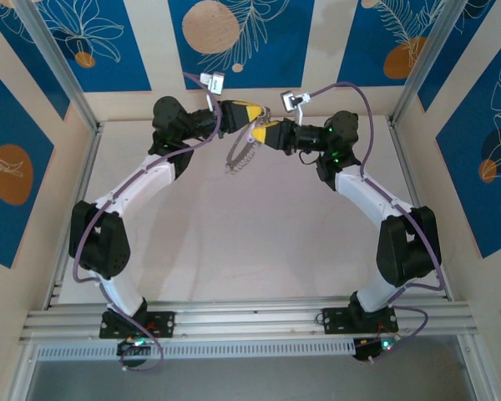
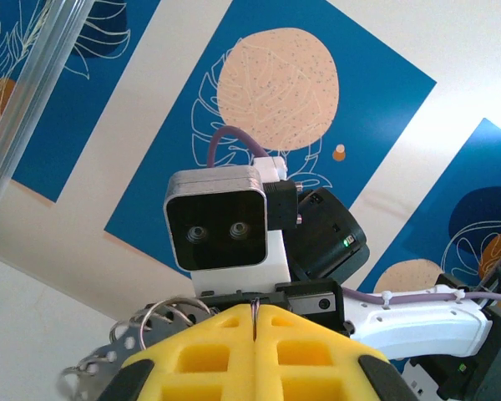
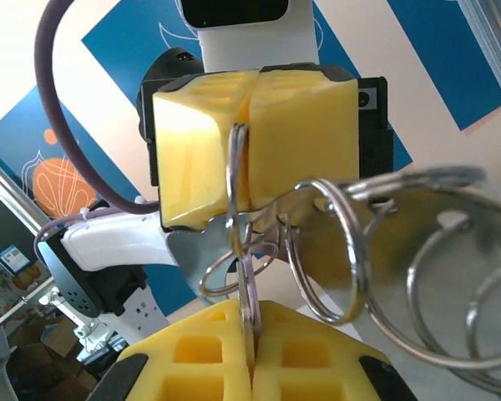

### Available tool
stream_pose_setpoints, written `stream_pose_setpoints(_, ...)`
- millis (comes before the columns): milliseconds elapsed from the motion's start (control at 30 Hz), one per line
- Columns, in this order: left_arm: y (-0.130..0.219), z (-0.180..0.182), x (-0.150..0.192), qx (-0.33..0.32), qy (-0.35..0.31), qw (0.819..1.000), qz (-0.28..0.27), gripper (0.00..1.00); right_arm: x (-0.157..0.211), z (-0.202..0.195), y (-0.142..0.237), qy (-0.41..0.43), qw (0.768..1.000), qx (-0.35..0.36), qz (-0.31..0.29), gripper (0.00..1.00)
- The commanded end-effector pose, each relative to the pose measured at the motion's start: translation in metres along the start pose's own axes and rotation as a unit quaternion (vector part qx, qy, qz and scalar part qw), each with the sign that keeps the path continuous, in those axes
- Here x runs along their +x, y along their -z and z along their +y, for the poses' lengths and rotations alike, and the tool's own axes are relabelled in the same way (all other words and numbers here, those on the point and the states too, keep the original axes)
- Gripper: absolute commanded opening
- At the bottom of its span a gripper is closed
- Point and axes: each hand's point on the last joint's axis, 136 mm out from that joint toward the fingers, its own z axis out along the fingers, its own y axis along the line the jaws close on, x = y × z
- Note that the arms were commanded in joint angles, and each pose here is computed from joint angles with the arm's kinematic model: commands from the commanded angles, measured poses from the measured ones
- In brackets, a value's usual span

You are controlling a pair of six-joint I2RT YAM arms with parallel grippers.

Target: Put the keys on the keyring

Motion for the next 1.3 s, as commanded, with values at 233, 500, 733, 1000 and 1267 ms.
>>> stream_pose_setpoints(233, 0.000, -0.041, -0.016, 0.015, -0.053, 0.998, -0.042, 0.00, 0.003, 0.007, -0.003, 0.011, 1.000, 0.012, -0.002, 0.00)
stream_pose_setpoints(500, 0.000, -0.040, -0.010, 0.005, -0.052, 0.997, -0.047, 0.00, 0.000, 0.008, -0.009, 0.012, 0.999, 0.028, -0.016, 0.00)
stream_pose_setpoints(733, -0.002, -0.042, -0.007, 0.007, -0.052, 0.998, -0.045, 0.00, 0.008, 0.010, -0.022, 0.011, 1.000, 0.028, 0.007, 0.00)
stream_pose_setpoints(1000, -0.002, -0.045, -0.007, 0.013, -0.055, 0.997, -0.047, 0.00, 0.016, 0.012, -0.009, 0.003, 0.999, 0.052, 0.004, 0.31)
stream_pose_setpoints(1267, -0.001, -0.054, -0.007, 0.030, -0.064, 0.996, -0.053, 0.00, 0.044, 0.032, 0.018, 0.009, 0.996, 0.087, 0.005, 0.53)
